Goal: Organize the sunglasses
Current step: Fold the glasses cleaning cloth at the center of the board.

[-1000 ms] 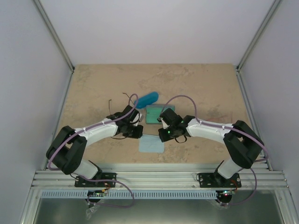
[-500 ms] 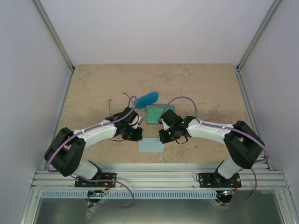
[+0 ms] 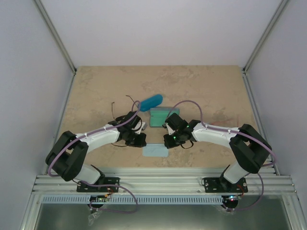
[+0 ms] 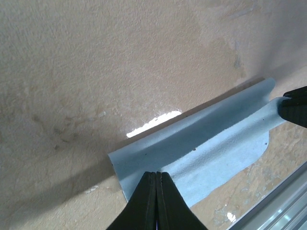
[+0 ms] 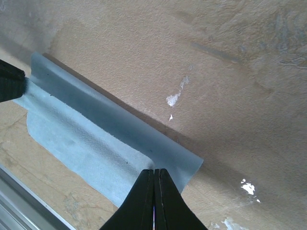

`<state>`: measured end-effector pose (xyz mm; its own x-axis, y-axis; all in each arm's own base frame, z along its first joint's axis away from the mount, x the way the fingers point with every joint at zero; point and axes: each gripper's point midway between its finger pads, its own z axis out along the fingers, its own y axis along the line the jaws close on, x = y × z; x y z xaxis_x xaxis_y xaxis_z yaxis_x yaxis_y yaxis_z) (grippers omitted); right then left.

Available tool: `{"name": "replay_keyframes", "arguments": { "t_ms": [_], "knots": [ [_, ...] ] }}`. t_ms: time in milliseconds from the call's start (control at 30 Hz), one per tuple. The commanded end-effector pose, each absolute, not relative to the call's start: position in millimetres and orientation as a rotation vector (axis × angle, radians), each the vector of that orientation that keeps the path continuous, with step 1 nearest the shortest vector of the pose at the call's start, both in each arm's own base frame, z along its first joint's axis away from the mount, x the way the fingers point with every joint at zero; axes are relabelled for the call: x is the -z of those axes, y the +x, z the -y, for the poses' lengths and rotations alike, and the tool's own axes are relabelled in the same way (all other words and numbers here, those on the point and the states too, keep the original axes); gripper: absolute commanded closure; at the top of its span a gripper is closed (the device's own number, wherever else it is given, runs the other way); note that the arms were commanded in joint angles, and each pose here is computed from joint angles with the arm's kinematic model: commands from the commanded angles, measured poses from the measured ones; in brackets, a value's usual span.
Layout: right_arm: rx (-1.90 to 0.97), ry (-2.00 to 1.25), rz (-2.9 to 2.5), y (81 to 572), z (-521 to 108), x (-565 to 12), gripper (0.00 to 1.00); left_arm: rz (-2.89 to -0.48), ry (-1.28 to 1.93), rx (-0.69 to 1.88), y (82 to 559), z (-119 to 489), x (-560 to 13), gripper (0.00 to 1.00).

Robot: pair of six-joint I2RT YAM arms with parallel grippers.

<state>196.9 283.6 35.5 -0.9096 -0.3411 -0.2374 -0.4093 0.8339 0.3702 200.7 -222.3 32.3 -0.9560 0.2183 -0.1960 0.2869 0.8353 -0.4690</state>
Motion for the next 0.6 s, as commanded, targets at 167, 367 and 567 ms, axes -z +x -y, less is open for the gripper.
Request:
{"name": "replay_keyframes", "arguments": {
  "t_ms": [167,367,567],
  "knots": [
    [-0.656,-0.624,-2.869,189.7,-283.6,-28.6,0.99,-2.917,0.417,0.827,189.8,224.9,-26.0,1.00],
    [-0.780,-0.697,-2.862,175.8,-290.9,-30.3,0.83,-2.944,0.421,0.877,181.7,227.1,-23.6,0.75],
    [-0.856,-0.742,-2.853,164.4,-291.1,-36.1,0.73,-2.960,0.423,0.902,173.1,225.0,-25.7,0.67]
  ]
}}
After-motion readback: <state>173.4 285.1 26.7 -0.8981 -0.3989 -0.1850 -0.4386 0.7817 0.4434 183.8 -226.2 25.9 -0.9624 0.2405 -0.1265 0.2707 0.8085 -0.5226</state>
